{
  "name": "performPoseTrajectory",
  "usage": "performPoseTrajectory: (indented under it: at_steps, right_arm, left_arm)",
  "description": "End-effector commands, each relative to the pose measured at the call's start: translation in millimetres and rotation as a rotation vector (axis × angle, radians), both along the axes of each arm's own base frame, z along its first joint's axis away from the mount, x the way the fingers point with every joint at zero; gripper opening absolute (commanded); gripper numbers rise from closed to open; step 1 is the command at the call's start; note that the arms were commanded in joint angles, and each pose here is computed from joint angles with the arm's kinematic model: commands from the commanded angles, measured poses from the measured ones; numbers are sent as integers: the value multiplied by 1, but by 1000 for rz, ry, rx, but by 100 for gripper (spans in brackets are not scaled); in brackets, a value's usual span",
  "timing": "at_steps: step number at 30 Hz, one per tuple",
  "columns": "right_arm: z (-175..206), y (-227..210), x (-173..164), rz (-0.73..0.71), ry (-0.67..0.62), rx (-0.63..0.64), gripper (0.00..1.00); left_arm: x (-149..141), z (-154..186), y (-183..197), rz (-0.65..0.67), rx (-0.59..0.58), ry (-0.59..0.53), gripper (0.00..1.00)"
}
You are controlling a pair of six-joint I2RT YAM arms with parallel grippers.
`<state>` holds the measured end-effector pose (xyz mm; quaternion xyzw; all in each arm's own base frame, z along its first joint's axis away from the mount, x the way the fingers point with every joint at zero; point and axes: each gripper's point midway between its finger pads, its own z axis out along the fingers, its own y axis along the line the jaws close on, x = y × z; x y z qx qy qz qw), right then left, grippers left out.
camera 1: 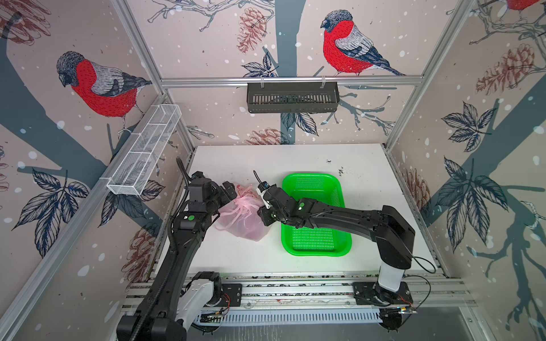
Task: Untie the knot of the plastic bag and take out the fruit
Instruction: Untie the plastic bag at the center of the table.
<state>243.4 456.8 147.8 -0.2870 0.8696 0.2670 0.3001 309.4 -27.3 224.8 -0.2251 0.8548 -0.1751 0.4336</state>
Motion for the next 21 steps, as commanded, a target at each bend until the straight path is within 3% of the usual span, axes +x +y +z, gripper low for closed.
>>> performPoseTrajectory:
  at_steps: [1, 7, 15, 21]
  right_arm:
    - [12, 1, 1, 1, -33, 11, 35]
    - [29, 5, 1, 21, -77, 30, 44]
    - [39, 25, 7, 81, -148, 7, 50]
    - [26, 44, 14, 109, -157, -29, 51]
  left_arm:
    - [-18, 9, -1, -29, 17, 31, 97]
    - [-23, 17, 4, -29, 68, 38, 96]
    - [22, -21, -8, -84, 41, 115, 90]
    - [48, -52, -13, -122, 54, 194, 85]
